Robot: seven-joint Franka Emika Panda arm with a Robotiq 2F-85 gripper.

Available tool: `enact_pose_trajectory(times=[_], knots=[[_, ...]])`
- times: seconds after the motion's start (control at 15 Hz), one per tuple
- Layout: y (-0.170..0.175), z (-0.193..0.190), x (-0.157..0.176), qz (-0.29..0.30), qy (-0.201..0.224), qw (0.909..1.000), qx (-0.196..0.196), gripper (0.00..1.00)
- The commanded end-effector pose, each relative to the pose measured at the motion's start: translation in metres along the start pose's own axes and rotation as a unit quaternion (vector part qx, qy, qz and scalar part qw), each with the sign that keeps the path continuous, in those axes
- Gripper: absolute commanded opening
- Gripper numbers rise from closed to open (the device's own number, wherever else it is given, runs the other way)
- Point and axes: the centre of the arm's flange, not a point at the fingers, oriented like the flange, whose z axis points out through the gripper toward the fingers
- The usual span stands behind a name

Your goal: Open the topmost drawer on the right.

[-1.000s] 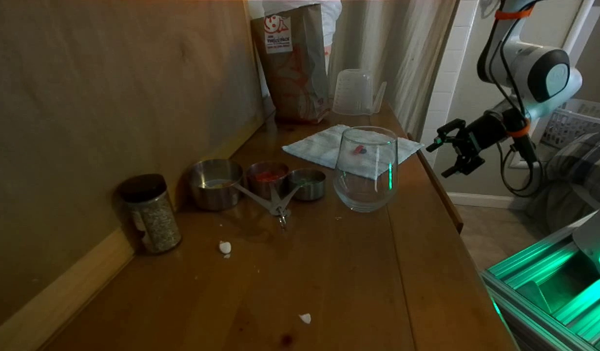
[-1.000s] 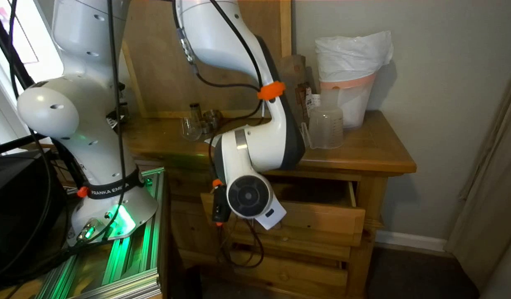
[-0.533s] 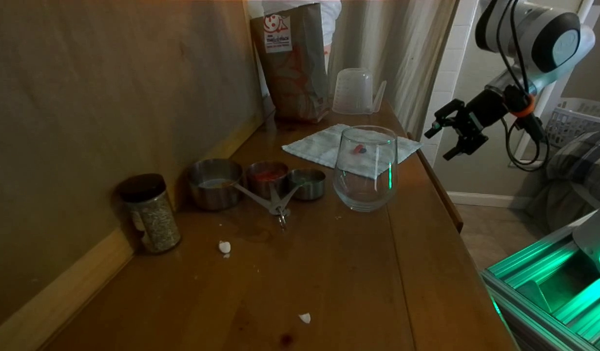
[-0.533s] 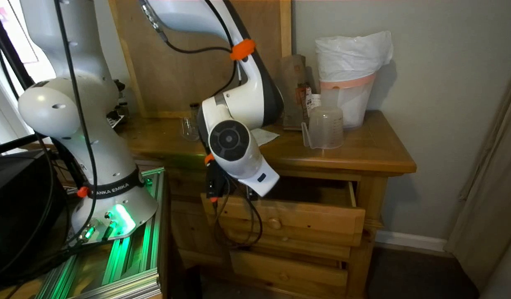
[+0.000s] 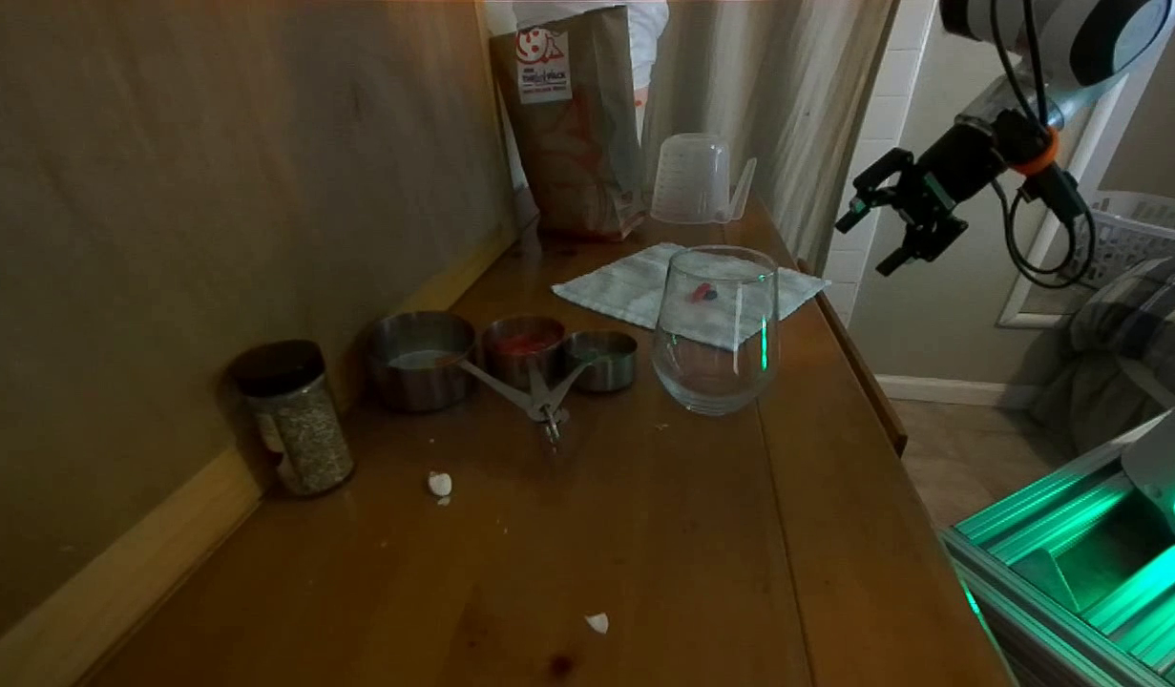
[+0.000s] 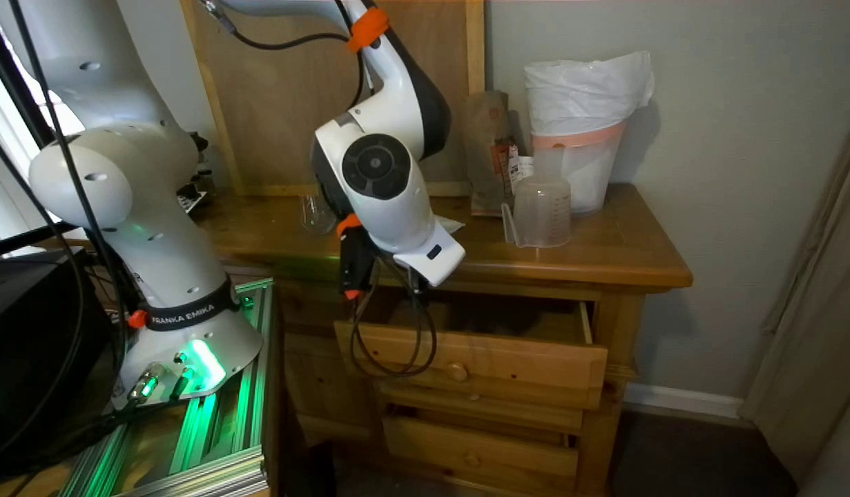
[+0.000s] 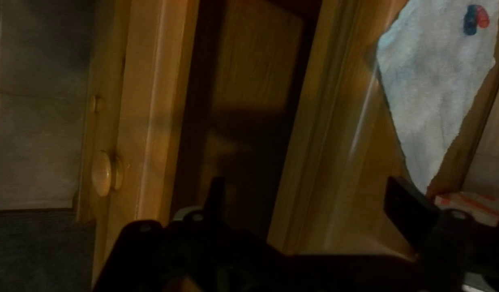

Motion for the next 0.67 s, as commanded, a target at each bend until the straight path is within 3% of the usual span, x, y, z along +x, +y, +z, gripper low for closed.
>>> enact_pose_trajectory(times=[0.0, 0.47, 0.53, 0.6], knots=[[-0.029, -0.032, -0.017, 0.008, 0.002, 0.9999, -0.01, 1.0], [-0.072, -0.052, -0.021, 0.009, 0.021, 0.9994, -0.025, 1.0], [-0.048, -0.031, 0.016, 0.008, 0.011, 0.9999, -0.01, 1.0], [-0.052, -0.033, 0.018, 0.006, 0.014, 0.9998, -0.01, 1.0]])
